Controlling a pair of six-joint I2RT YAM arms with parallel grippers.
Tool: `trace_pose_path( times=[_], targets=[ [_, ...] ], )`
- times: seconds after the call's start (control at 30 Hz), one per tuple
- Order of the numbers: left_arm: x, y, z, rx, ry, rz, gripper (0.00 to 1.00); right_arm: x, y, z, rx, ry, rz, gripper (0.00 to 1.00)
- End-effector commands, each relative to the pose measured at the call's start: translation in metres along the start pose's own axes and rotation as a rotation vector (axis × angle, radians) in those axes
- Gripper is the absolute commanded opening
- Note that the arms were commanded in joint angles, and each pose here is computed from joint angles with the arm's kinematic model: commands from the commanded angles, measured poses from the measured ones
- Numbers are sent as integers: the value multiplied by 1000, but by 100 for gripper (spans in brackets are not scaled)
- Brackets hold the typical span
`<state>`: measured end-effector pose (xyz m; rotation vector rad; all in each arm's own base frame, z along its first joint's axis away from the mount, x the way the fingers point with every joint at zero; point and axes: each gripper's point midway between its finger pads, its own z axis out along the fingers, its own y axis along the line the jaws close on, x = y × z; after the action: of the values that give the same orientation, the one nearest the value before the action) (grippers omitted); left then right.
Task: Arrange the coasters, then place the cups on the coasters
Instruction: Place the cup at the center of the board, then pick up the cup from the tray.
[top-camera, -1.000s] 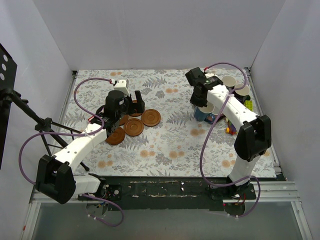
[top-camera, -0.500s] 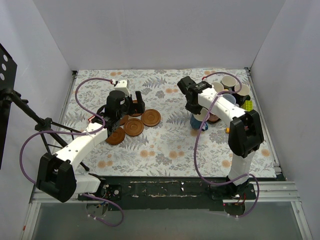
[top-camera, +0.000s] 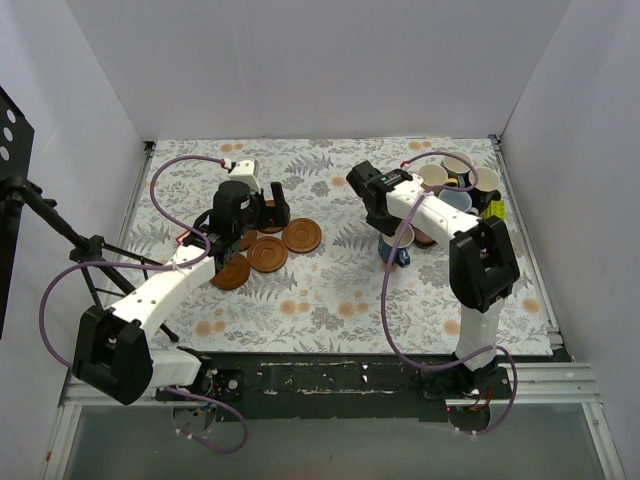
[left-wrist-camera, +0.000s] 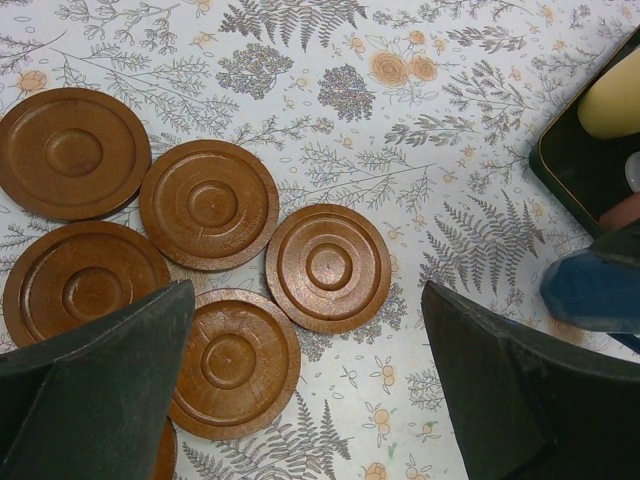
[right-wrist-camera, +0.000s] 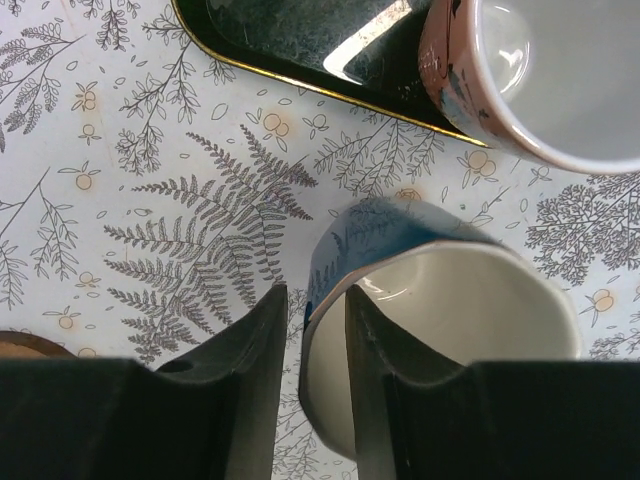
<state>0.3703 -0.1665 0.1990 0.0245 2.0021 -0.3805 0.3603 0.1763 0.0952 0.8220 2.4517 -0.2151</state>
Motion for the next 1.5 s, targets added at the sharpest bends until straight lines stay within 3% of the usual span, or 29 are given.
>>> trace_pose_path(
  times=[0.0, 0.1, 0.23, 0.3, 0.33, 0.5, 0.6, 0.8, 0.93, 1.13, 1.37, 1.47],
  targets=[
    [-8, -1, -4, -7, -25, 12, 98, -9, 8, -4, -13, -35, 18, 40],
    [-7, -1, -5, -7, -25, 13, 98, -8, 14, -10, -47, -24, -1, 44],
    [-8, -4, -6, -10, -30, 11, 98, -14, 24, -29, -115, -32, -42, 75],
    [-9, -8, -8, -7, -36, 9, 98, -16, 25, -39, -143, -40, -55, 77],
    [-9, -9, -9, -12, -42, 8, 98, -17, 26, -44, -160, -47, -61, 90],
    [-9, -31, -25, -52, -91, 5, 98, -18, 15, -67, -229, -40, -95, 91],
    [2, -51, -41, -79, -127, -73, 98, -20, 9, -82, -314, -53, -157, 89],
    [62, -106, -49, -100, -89, -235, 96, -58, -14, -120, -485, -245, -273, 91],
    [100, -167, -31, -92, 13, -210, 98, -90, -49, -110, -590, -273, -178, 90],
    [130, -243, -7, -37, 110, -216, 98, -126, -97, -105, -566, -334, -145, 89],
    [156, -291, 28, -5, 174, -224, 97, -129, -106, -112, -630, -341, -125, 89],
    [166, -294, 47, -67, 167, -171, 94, -129, -108, -119, -651, -355, -123, 89]
  ],
)
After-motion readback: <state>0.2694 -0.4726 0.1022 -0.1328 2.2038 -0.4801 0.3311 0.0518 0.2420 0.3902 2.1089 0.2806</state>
